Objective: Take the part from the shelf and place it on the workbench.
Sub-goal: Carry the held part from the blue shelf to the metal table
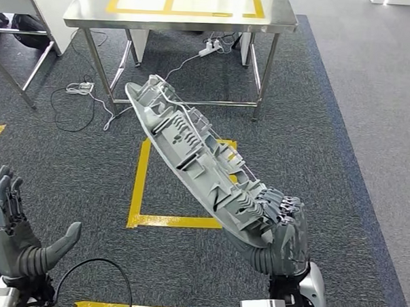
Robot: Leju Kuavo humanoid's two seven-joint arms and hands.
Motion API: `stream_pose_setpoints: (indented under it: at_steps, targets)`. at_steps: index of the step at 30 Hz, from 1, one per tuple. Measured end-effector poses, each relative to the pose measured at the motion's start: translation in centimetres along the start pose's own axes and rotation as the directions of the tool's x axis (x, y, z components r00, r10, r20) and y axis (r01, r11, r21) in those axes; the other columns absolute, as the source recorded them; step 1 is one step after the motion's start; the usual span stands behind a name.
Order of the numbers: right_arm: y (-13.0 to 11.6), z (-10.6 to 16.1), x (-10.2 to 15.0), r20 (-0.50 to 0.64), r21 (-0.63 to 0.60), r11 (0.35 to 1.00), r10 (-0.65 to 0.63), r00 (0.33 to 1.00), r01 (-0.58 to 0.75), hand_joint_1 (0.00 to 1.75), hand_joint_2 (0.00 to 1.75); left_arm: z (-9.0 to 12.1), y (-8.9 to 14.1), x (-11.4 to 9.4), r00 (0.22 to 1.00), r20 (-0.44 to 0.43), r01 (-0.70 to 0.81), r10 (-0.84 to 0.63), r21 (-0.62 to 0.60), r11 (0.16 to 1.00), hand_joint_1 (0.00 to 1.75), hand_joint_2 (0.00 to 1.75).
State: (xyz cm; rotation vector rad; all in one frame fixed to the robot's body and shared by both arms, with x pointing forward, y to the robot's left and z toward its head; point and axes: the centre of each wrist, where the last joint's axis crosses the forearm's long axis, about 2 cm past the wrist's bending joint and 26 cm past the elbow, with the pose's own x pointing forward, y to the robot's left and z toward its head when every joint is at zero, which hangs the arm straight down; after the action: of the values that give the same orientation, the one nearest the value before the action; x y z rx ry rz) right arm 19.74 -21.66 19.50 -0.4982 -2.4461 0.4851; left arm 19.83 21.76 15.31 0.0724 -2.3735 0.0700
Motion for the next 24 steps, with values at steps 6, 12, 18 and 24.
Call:
stream_pose_setpoints:
  at_steps: [6,12,18,24]
  targets:
    - [0.04,0.01,0.03,-0.002,-0.001,1.000,-0.004,1.000,0.004,1.75,1.75,0.02,-0.01,0.00,1.000,-0.001,-0.004,0.004,-0.001,1.000,0.00,1.75]
    - [0.05,0.04,0.04,-0.004,-0.003,1.000,-0.008,1.000,0.008,1.75,1.75,0.04,-0.02,-0.02,1.000,-0.004,-0.016,0.016,-0.007,1.000,0.00,1.75]
    - [0.05,0.05,0.04,-0.001,-0.003,1.000,-0.009,1.000,0.009,1.75,1.75,0.07,-0.08,-0.05,1.000,-0.006,-0.027,0.026,-0.020,0.999,0.00,1.75]
    - [0.04,0.05,0.03,0.003,-0.004,1.000,-0.009,1.000,0.009,1.75,1.75,0.08,-0.14,-0.06,0.999,-0.007,-0.033,0.033,-0.028,0.999,0.00,1.75]
